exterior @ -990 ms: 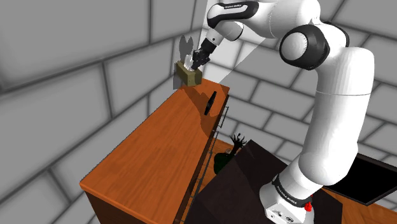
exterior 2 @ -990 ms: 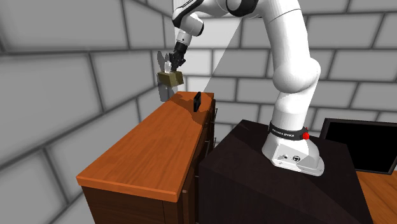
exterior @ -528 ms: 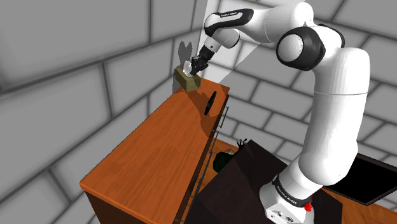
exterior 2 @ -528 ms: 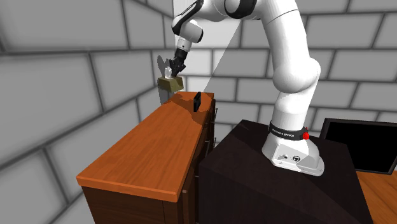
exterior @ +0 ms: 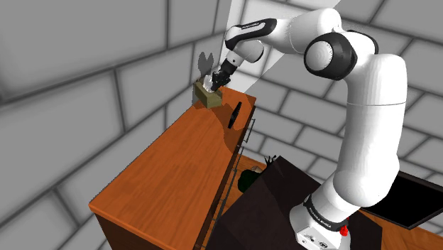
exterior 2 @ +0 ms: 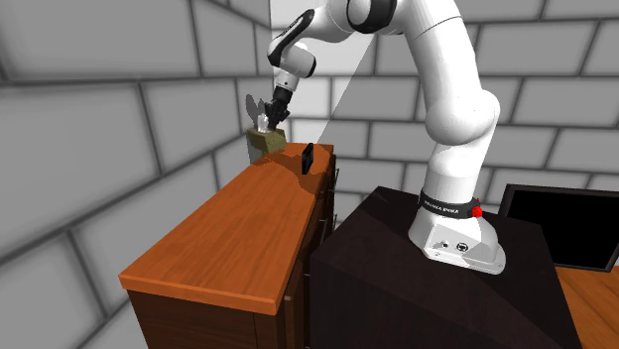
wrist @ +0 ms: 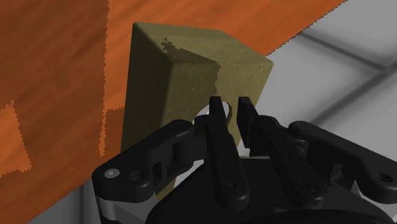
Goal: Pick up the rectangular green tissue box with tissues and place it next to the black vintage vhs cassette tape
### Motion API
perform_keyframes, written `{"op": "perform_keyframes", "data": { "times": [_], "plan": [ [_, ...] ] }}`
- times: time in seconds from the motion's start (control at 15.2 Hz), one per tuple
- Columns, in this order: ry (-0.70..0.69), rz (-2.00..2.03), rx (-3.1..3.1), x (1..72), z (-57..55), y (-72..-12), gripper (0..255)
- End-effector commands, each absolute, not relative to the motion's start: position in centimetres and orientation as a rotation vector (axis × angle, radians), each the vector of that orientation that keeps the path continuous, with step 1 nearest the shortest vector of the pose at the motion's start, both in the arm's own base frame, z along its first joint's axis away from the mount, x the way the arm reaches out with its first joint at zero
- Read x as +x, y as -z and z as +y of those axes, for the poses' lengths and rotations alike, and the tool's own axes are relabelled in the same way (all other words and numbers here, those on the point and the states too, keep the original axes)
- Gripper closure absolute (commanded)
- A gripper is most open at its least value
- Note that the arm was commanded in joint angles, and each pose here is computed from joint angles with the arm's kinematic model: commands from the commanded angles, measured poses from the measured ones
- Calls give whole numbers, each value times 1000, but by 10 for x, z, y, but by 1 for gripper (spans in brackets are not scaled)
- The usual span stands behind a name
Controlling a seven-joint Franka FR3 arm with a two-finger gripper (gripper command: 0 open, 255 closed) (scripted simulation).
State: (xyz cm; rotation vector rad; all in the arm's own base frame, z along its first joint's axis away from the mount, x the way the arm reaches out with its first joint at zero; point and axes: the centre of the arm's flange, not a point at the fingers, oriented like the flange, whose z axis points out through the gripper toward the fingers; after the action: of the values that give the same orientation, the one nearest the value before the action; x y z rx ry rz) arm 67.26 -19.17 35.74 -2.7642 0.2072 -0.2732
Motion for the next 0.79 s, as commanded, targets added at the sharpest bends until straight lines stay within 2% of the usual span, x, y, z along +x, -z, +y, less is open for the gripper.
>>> {"op": "perform_keyframes", "data": {
  "times": [0.0,0.73],
  "plan": [
    [274,207,-2764,673,-191,-346,255],
    [274,207,-2764,673,-191,-288,255]
  ]
}}
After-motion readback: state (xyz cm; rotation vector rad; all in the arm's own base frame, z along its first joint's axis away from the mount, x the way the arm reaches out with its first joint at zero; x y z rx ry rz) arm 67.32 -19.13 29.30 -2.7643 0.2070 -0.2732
